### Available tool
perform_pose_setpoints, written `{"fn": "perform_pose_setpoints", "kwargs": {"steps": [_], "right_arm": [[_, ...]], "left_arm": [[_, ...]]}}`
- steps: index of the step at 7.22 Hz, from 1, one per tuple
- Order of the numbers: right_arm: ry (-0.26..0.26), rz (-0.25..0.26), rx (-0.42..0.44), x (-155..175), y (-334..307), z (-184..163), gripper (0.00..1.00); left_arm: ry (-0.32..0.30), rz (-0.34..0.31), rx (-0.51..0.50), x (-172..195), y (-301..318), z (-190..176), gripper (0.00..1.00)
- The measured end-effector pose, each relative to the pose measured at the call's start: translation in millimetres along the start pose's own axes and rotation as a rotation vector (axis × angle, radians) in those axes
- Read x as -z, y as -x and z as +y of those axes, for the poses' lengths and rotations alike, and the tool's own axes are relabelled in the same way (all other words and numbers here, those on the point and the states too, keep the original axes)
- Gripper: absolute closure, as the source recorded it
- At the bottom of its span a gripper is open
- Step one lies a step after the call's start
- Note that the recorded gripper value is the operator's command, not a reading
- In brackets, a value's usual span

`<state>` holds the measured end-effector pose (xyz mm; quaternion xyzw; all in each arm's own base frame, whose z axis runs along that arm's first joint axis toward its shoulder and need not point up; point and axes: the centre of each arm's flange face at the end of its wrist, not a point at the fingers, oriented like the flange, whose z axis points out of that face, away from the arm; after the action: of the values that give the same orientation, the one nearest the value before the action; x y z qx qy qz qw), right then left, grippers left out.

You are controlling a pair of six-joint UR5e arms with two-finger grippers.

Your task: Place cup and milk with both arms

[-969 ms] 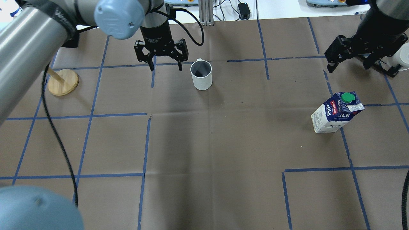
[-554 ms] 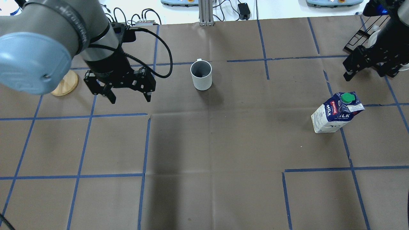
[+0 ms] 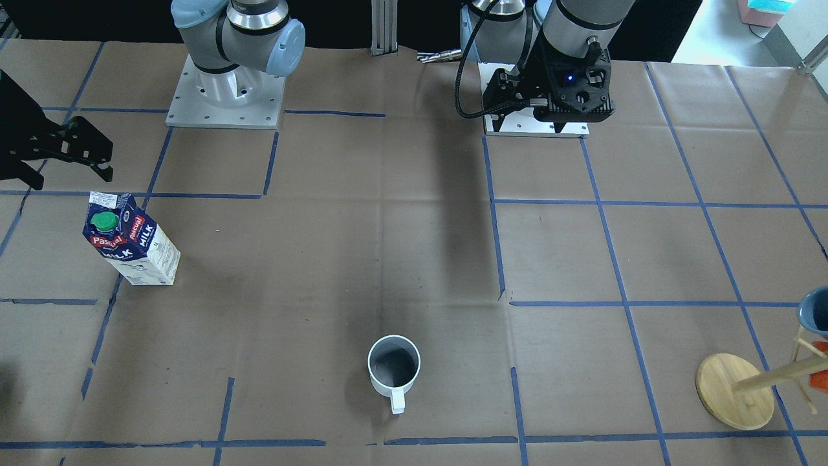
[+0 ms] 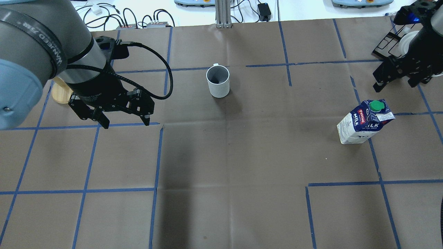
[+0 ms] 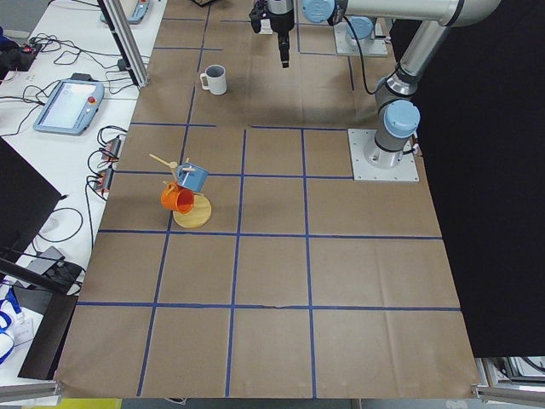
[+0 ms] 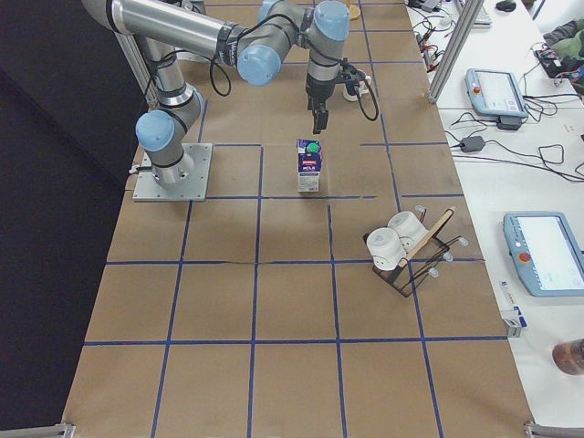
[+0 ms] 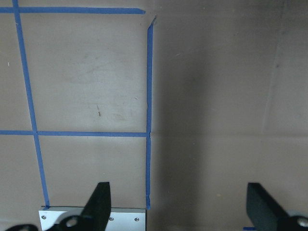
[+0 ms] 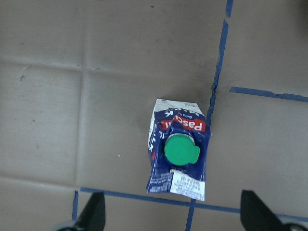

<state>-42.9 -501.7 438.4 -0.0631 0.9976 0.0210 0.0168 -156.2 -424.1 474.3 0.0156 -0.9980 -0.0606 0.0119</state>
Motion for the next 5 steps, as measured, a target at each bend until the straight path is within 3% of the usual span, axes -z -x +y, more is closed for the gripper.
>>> {"fn": "perform_pose_setpoints", "kwargs": {"steps": [5], "right_arm": [[-0.037,0.032,-0.021,-88.6,-2.2,2.2,0.0]], "left_arm": [[-0.006,-0.001,0.001,-2.5,0.6,1.2,0.0]]}}
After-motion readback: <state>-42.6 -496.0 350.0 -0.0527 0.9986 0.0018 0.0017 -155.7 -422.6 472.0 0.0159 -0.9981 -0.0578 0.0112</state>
